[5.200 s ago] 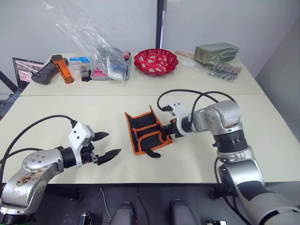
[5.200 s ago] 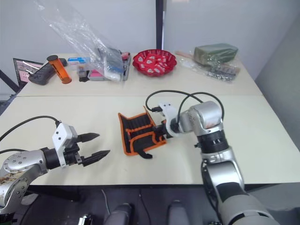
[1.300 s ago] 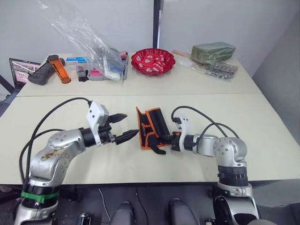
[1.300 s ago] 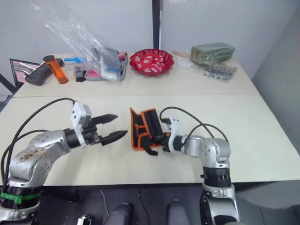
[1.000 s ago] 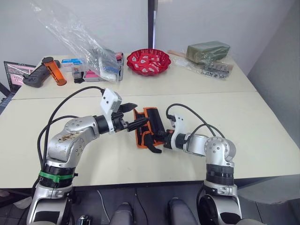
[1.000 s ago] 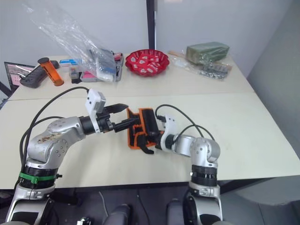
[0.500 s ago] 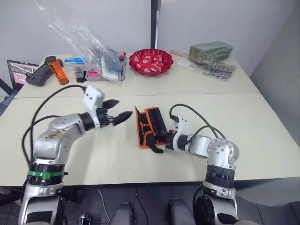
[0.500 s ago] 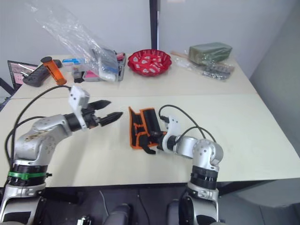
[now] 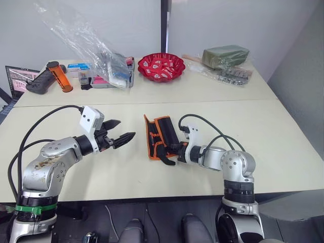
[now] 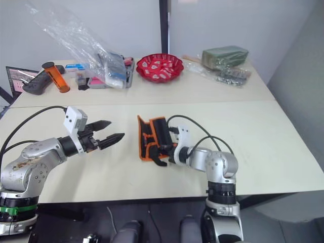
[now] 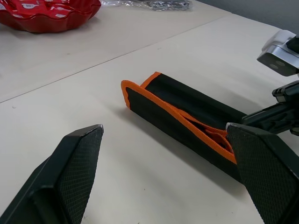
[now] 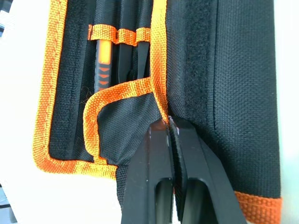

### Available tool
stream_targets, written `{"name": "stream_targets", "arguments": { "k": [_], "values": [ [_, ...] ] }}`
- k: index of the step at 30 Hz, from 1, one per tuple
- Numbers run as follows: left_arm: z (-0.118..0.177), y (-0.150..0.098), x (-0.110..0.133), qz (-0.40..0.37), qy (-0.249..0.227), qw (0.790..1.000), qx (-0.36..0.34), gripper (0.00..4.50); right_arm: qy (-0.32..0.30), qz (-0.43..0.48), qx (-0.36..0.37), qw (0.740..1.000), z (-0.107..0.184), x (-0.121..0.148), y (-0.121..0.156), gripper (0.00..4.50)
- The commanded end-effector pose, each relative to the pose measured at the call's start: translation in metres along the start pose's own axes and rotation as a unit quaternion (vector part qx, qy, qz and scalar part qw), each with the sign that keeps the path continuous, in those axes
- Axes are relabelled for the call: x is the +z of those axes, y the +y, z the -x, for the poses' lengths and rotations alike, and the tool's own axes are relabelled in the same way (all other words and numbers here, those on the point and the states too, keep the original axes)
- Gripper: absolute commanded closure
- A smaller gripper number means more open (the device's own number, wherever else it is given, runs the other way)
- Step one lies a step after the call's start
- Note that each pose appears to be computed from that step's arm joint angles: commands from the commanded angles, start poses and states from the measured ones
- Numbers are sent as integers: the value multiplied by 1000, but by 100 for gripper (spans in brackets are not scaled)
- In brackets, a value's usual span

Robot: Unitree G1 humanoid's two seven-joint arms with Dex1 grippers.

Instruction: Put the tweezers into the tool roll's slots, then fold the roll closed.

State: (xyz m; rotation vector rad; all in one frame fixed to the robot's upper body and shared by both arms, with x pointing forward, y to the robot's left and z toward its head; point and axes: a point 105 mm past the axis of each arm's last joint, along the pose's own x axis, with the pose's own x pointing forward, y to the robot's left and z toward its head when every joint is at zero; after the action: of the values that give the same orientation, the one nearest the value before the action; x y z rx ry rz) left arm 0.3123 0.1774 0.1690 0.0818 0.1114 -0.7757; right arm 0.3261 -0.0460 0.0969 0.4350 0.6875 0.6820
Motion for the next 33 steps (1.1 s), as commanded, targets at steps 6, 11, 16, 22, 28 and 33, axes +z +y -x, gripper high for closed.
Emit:
{"name": "stream_targets", "arguments": {
  "k": [6,11,16,22,28,33],
  "values": [
    [9,-2,10,-11,-10,1000,-1,0,4,-11,76,997,11,11,11,119],
    [12,-3,8,-11,-7,1000,-1,0,-20,-4,129,991,26,34,18,53],
    [17,-3,4,-10,0,1000,0,0,-38,82,189,978,52,55,35,53],
    [20,-7,-1,-10,7,1000,-2,0,-96,263,184,942,58,73,26,166],
    [20,-14,-7,-8,13,1000,-14,0,-63,350,168,919,32,61,-2,371],
    [20,-17,-9,-2,12,1000,-14,0,-20,384,145,912,14,36,-33,447]
  ]
}}
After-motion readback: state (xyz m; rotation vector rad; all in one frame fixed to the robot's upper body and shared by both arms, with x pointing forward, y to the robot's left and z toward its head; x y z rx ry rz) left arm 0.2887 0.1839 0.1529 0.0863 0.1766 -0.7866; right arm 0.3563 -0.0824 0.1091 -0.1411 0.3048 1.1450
